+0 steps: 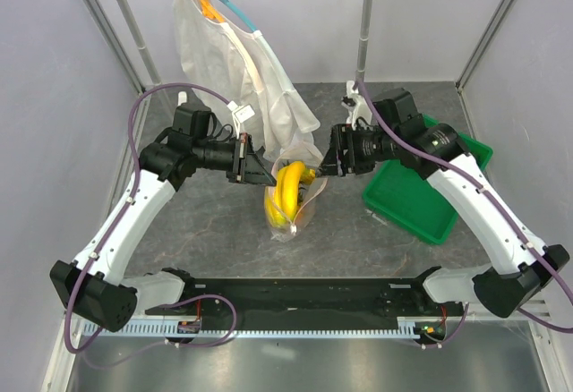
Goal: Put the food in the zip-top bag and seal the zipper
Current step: Place the fake fruit in the zipper food storage bag.
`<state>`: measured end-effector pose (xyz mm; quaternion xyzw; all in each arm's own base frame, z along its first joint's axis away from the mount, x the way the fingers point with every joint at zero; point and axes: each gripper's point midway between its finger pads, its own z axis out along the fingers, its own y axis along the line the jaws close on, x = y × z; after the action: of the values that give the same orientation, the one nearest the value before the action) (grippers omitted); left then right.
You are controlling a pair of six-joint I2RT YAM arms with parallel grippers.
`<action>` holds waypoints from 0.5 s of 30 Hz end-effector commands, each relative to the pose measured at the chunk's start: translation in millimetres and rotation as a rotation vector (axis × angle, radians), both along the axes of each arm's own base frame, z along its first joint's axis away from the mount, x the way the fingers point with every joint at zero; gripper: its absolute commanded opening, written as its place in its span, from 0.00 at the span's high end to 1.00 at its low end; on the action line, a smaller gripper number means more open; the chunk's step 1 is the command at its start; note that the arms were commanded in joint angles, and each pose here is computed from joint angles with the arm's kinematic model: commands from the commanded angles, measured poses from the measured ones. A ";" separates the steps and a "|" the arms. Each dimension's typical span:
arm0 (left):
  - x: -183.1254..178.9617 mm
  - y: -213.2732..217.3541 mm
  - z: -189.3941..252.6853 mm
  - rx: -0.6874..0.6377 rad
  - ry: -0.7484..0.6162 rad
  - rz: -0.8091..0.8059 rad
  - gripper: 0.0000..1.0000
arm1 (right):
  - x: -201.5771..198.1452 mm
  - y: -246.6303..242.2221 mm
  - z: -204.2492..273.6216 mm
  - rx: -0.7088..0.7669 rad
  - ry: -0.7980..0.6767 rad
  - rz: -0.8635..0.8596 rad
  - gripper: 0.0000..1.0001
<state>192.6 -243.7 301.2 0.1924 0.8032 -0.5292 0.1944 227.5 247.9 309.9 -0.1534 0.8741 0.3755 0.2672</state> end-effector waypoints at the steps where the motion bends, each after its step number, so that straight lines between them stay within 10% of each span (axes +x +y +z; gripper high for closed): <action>1: -0.1 -2.1 18.9 -0.041 -0.033 -0.012 0.98 | -14.5 0.4 -10.6 0.008 0.104 0.005 0.30; 7: 0.0 -2.3 18.4 -0.040 -0.041 -0.014 0.98 | -28.0 12.2 -31.8 0.057 0.237 0.053 0.42; 11: -0.3 -0.6 22.2 -0.034 -0.072 -0.012 0.98 | -34.1 28.7 -7.9 0.166 0.219 0.189 1.00; 15: -4.2 9.5 40.5 0.018 -0.165 0.000 0.98 | -42.0 30.5 60.6 0.294 0.088 0.309 1.00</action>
<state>191.8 -241.7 304.8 0.1933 0.8068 -0.5224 0.1971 194.8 269.7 283.9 -0.1464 0.8697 0.4547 0.1243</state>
